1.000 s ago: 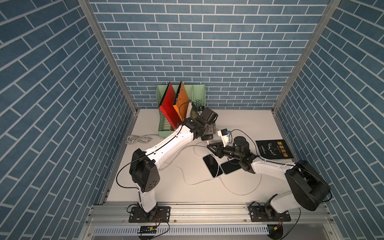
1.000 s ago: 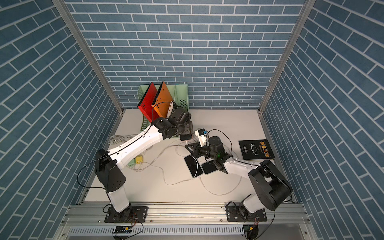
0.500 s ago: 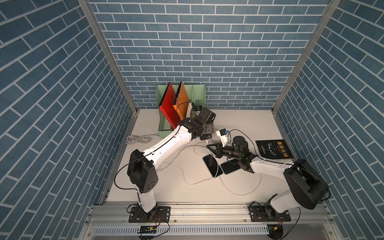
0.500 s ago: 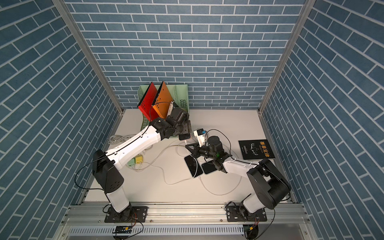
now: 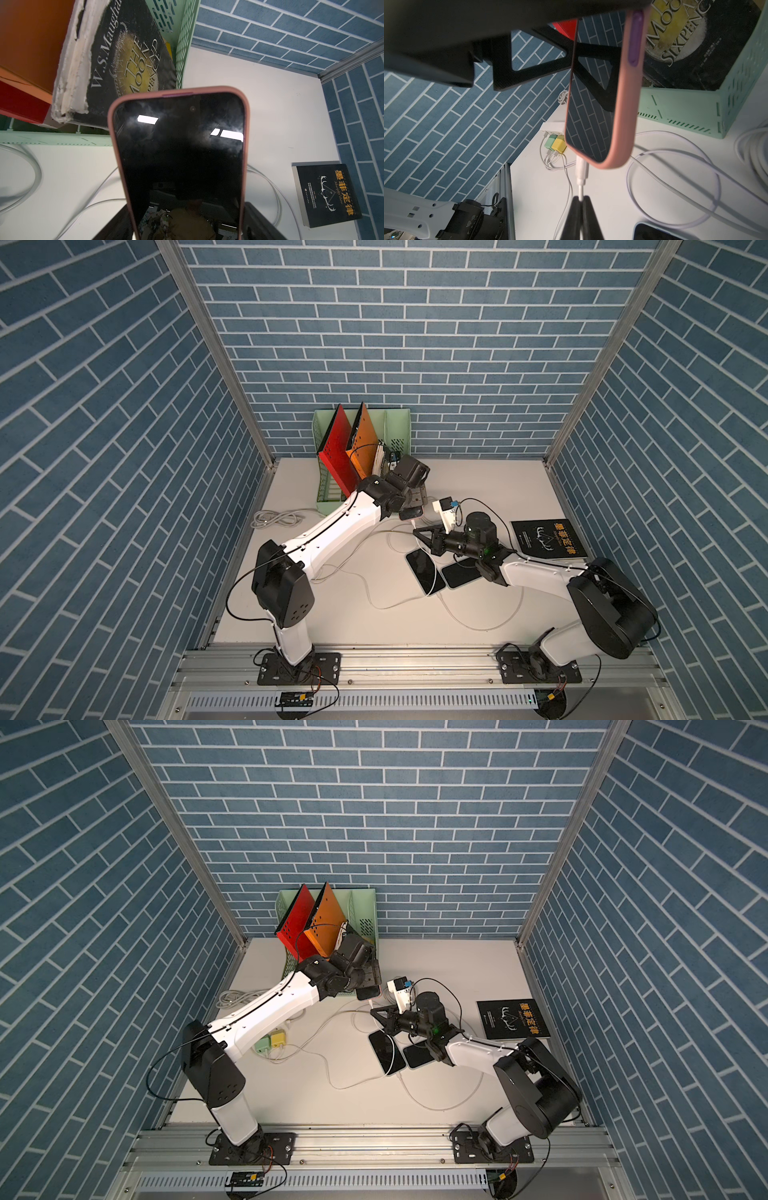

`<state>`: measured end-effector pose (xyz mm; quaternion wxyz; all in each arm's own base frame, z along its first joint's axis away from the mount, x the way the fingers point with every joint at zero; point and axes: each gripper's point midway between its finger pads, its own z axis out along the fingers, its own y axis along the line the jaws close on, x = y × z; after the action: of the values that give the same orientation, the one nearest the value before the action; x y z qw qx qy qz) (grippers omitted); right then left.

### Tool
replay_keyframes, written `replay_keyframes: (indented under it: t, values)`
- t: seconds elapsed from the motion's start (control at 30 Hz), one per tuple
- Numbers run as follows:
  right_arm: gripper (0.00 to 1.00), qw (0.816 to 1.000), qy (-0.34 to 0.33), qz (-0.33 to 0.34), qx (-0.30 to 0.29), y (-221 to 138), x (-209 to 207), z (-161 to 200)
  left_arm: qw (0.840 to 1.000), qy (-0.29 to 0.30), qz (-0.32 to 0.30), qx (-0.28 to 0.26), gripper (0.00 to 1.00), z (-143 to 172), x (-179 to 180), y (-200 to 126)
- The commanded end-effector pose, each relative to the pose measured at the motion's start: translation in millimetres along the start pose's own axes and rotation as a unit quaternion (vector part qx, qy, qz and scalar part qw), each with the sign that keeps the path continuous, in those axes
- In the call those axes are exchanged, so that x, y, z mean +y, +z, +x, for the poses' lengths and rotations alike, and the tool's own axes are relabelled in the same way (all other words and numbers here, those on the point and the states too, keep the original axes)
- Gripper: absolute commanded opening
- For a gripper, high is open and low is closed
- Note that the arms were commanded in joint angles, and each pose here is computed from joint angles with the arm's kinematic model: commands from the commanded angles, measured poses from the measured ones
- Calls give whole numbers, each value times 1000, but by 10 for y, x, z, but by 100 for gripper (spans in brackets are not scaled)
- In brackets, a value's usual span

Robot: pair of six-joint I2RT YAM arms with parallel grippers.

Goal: Unplug the charging cable from the phone
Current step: Remove the charging cable from the phone.

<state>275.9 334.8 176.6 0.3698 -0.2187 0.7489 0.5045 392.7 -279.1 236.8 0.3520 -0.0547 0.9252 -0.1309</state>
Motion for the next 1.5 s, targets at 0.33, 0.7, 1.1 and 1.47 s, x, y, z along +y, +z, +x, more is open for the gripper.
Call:
replay_keyframes:
  t: [0.33, 0.7, 1.1, 1.47]
  values:
    - [0, 1000, -3, -5, -2, 0, 33, 9, 999, -28, 12, -45, 26, -280, 48, -196]
    - [0, 1000, -5, -6, 1, -19, 47, 56, 998, -37, 1, -52, 25, -348, 144, -196]
    - [0, 999, -40, 10, -19, -13, 175, -419, 997, -47, -14, -62, 26, -400, 368, -304]
    - [0, 972, -92, 133, -173, -112, -386, -1984, 993, -74, -56, -76, 26, -122, 947, -553]
